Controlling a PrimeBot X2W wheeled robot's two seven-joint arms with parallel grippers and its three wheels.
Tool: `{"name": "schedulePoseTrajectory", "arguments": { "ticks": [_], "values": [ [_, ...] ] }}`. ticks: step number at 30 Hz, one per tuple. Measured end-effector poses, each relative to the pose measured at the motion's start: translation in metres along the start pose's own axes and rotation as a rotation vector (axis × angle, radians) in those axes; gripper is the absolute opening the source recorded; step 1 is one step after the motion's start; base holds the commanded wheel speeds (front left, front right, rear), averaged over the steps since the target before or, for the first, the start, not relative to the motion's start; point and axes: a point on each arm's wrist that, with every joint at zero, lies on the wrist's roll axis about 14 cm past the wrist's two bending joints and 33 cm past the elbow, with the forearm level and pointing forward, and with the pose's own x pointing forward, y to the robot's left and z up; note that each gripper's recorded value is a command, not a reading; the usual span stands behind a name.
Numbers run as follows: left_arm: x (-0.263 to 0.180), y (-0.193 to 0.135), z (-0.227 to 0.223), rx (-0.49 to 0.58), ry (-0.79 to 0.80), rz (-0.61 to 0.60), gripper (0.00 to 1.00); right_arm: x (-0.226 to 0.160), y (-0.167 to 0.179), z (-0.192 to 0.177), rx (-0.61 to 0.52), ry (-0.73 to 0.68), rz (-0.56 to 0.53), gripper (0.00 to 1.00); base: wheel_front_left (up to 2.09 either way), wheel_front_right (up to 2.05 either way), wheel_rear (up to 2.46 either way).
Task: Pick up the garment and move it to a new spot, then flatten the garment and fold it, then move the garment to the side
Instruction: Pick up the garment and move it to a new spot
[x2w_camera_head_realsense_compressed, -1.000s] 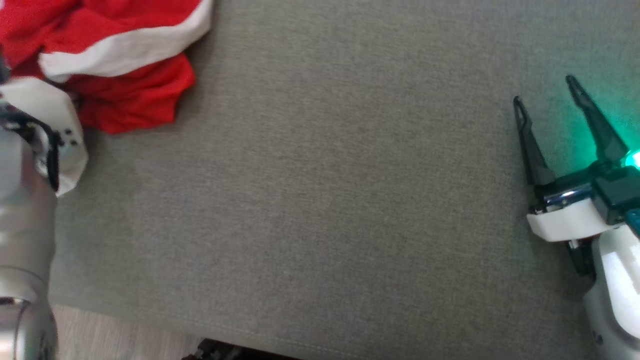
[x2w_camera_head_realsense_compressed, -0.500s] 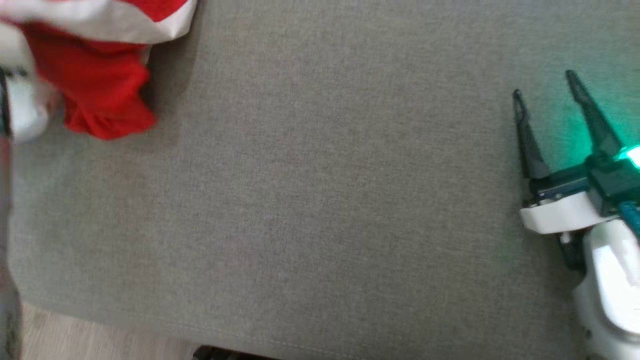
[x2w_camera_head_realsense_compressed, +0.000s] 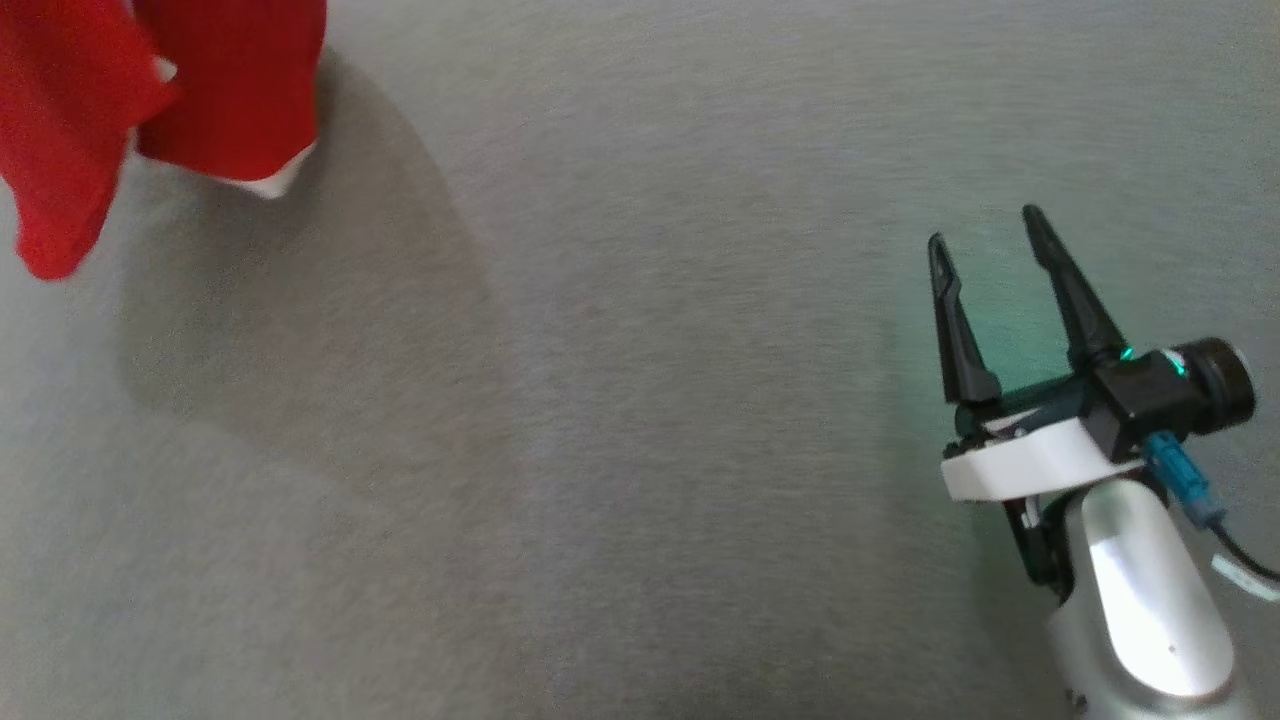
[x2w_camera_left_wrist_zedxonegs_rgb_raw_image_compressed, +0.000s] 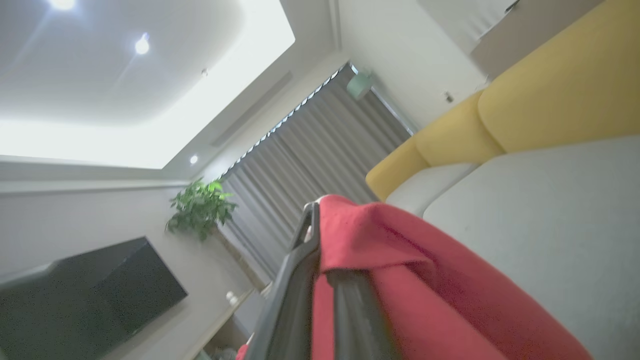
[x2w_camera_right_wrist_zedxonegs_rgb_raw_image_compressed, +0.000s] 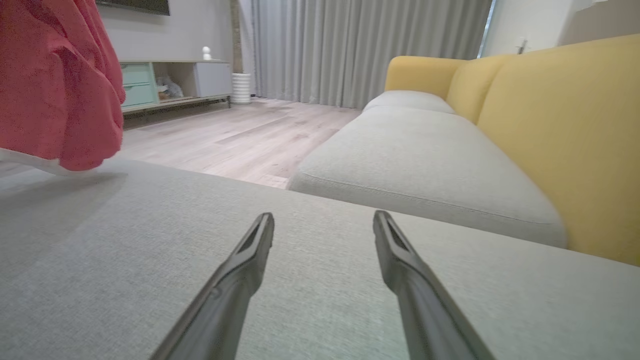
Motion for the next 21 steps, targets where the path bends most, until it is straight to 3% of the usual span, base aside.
{"name": "schedulePoseTrajectory", "arguments": {
  "ticks": [6,15,17,18,21],
  "values": [
    [0.034,-0.045,0.107,-0.089,-0.259,-0.1,0.0,-0.036,-0.036,0.021,0.008,-0.028,-0.127,1.0,0.0,0.0,0.0],
    [0.04,-0.165,0.233,-0.316,-0.506,-0.362,0.0,-0.098,-0.079,0.045,0.044,-0.074,-0.309,1.0,0.0,0.0,0.0],
    [0.031,-0.197,0.249,-0.337,-0.53,-0.443,0.0,-0.107,-0.083,0.046,0.046,-0.075,-0.334,1.0,0.0,0.0,0.0],
    [0.031,-0.197,0.249,-0.337,-0.53,-0.443,0.0,-0.107,-0.083,0.046,0.046,-0.075,-0.334,1.0,0.0,0.0,0.0],
    [0.007,-0.253,0.248,-0.398,-0.516,-0.585,0.0,-0.114,-0.09,0.048,0.049,-0.081,-0.362,1.0,0.0,0.0,0.0]
  ]
}}
